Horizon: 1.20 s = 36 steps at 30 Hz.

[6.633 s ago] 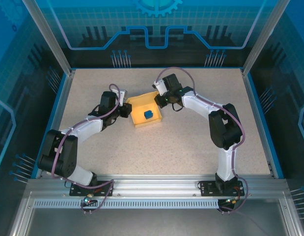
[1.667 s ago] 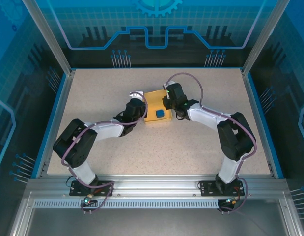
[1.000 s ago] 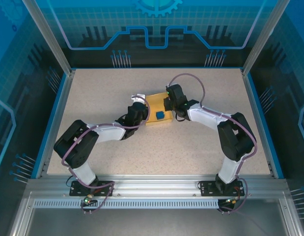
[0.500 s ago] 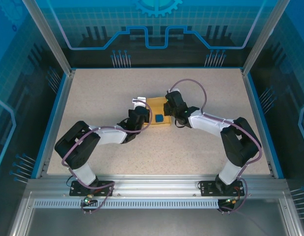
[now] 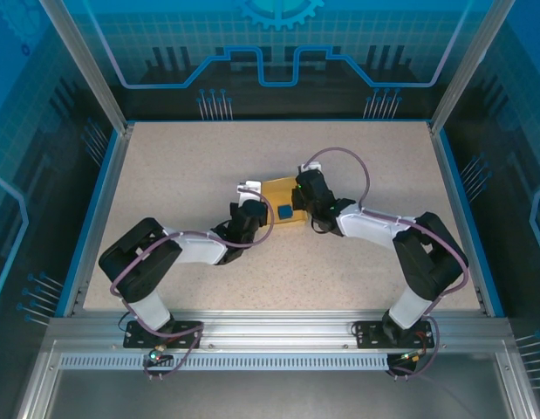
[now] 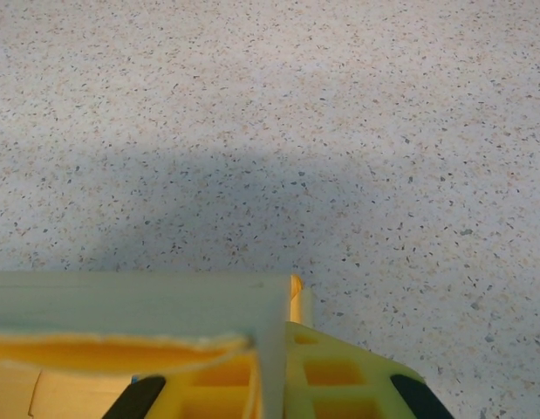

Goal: Fold the paper box

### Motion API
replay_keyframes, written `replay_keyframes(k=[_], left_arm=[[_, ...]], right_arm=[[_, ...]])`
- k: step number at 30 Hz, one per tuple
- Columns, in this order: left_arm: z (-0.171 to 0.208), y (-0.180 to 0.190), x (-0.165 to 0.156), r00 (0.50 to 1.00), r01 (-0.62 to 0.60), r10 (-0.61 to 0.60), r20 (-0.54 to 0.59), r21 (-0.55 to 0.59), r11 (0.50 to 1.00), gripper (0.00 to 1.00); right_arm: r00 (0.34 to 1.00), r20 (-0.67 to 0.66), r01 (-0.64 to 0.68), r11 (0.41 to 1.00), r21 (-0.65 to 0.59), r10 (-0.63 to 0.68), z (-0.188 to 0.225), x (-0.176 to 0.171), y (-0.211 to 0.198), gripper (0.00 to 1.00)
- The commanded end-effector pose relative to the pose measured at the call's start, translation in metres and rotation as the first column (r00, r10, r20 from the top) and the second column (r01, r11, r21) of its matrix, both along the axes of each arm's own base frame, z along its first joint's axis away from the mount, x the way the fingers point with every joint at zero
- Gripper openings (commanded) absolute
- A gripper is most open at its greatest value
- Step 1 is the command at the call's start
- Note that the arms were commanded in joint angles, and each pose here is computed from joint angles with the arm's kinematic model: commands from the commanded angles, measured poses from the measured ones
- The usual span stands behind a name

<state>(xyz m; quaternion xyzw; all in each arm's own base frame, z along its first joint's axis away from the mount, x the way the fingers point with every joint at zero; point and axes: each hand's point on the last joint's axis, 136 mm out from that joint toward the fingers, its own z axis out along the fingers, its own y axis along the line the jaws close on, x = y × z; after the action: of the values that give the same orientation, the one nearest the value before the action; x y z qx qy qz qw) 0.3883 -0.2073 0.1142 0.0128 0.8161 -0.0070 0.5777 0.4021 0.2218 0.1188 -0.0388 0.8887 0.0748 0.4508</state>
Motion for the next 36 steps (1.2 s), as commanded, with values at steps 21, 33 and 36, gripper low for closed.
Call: replay_keyframes(k=[21,33,36], left_arm=[[-0.008,-0.014,-0.026,0.997,0.021,-0.024,0.074,0.048,0.999,0.01],[-0.02,-0.01,-0.033,0.998,0.026,-0.03,0.058,0.066,0.998,0.06],[-0.02,-0.009,-0.034,0.998,0.026,-0.03,0.058,0.067,0.997,0.07]], right_arm=[[0.994,0.099,-0.053,0.998,0.026,0.05,0.002,-0.017,0.01,0.08],[0.992,0.114,-0.046,0.999,-0.008,0.046,-0.01,-0.029,0.002,0.07],[0.991,0.129,-0.043,0.999,-0.018,0.045,-0.009,-0.032,0.001,0.07]])
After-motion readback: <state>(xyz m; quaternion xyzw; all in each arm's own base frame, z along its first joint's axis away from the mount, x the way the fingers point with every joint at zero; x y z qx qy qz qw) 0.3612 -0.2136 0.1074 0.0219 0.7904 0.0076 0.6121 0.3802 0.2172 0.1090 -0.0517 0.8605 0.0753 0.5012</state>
